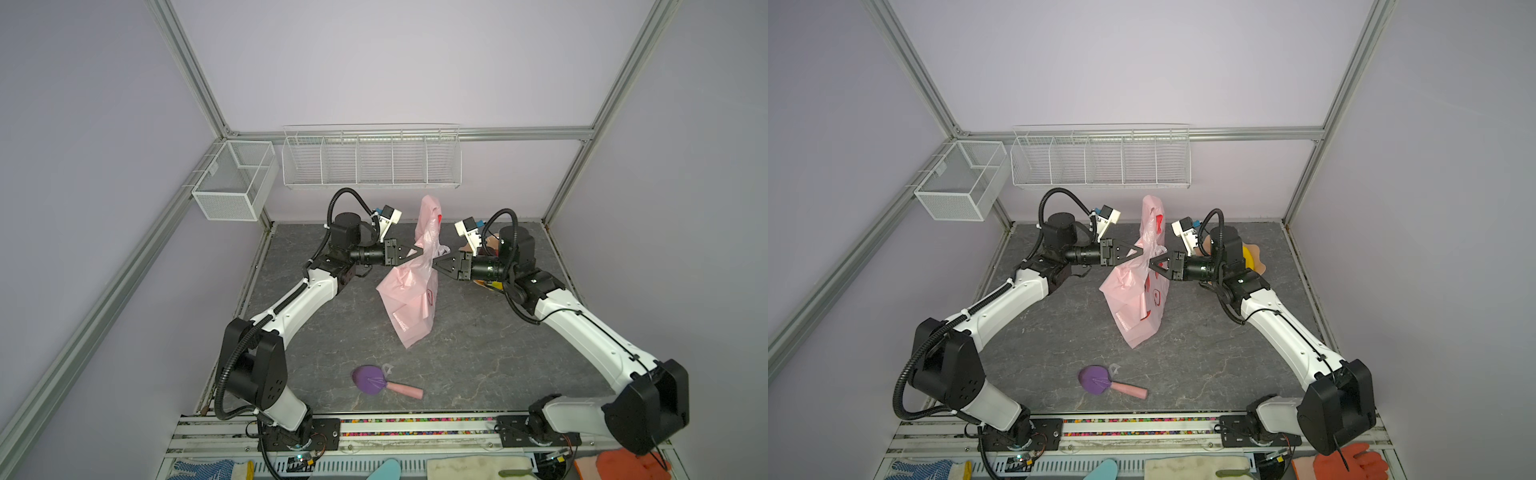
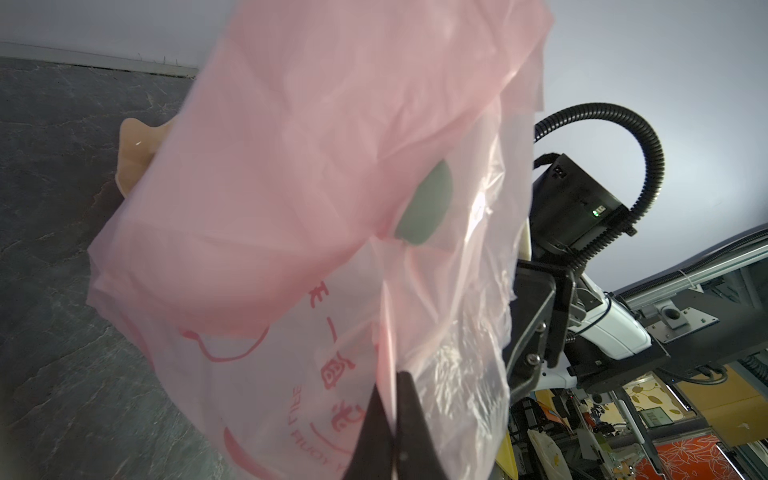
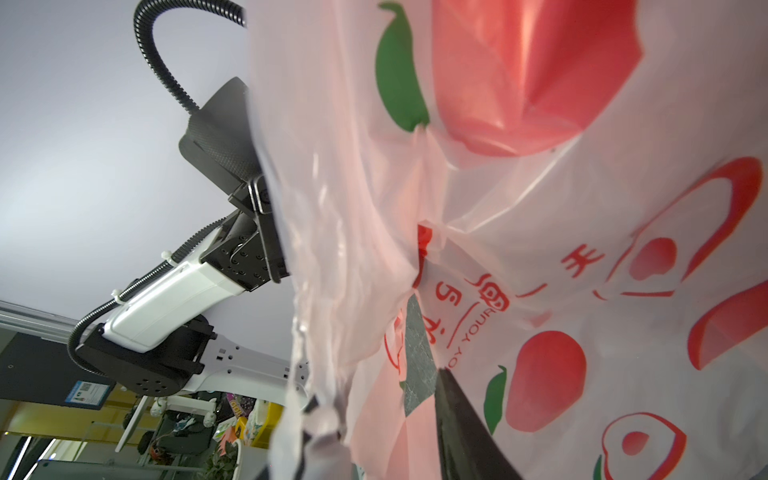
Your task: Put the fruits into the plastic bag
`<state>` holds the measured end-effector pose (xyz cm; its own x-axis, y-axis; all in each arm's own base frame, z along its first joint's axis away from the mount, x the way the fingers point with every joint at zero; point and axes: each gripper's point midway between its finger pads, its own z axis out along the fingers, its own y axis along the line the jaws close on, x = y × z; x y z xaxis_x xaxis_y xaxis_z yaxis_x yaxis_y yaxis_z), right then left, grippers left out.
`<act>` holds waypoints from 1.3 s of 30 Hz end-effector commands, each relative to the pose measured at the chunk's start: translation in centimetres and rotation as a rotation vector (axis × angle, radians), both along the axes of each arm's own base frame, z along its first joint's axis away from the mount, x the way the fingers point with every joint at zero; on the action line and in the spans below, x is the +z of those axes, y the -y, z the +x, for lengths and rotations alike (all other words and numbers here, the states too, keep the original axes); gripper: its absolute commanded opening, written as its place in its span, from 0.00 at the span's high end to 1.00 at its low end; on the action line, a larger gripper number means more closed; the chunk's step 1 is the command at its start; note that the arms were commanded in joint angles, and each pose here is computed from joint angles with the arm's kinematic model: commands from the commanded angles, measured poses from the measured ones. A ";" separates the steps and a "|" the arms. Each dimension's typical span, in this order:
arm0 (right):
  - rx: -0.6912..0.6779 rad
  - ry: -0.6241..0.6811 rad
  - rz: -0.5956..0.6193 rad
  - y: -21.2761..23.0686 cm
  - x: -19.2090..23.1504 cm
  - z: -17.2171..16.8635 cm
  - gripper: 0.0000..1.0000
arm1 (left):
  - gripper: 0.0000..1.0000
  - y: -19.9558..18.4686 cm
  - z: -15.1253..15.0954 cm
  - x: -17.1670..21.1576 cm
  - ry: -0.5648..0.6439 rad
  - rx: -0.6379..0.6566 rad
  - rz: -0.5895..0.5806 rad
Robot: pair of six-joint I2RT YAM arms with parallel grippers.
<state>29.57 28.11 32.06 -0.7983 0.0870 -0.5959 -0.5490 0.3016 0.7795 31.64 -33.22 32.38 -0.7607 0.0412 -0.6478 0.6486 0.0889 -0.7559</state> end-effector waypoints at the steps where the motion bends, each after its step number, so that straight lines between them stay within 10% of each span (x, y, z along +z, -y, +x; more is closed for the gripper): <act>1: 0.020 0.020 0.027 -0.8 0.8 -0.1 0.68 | 1.00 0.9 0.0 0.5 0.039 -0.015 0.003; 10: -0.040 0.025 -0.006 -0.5 0.3 0.4 0.93 | 1.00 1.7 -0.4 -0.6 0.046 -0.022 0.027; 15: -0.112 0.052 -0.087 0.6 -0.2 0.5 0.93 | 0.33 0.3 2.8 0.4 -0.050 0.134 -0.027; 16: -0.127 0.059 -0.104 0.8 -0.3 0.5 0.93 | 0.00 -0.4 3.7 1.1 -0.071 0.181 -0.040; 22: -0.168 0.069 -0.189 1.4 -1.3 0.9 0.93 | 0.00 -0.8 3.8 4.4 -0.059 0.292 0.023; 39: -0.118 0.070 -0.198 0.6 -2.0 0.5 0.93 | 0.05 1.8 2.2 -3.1 -0.005 0.148 0.481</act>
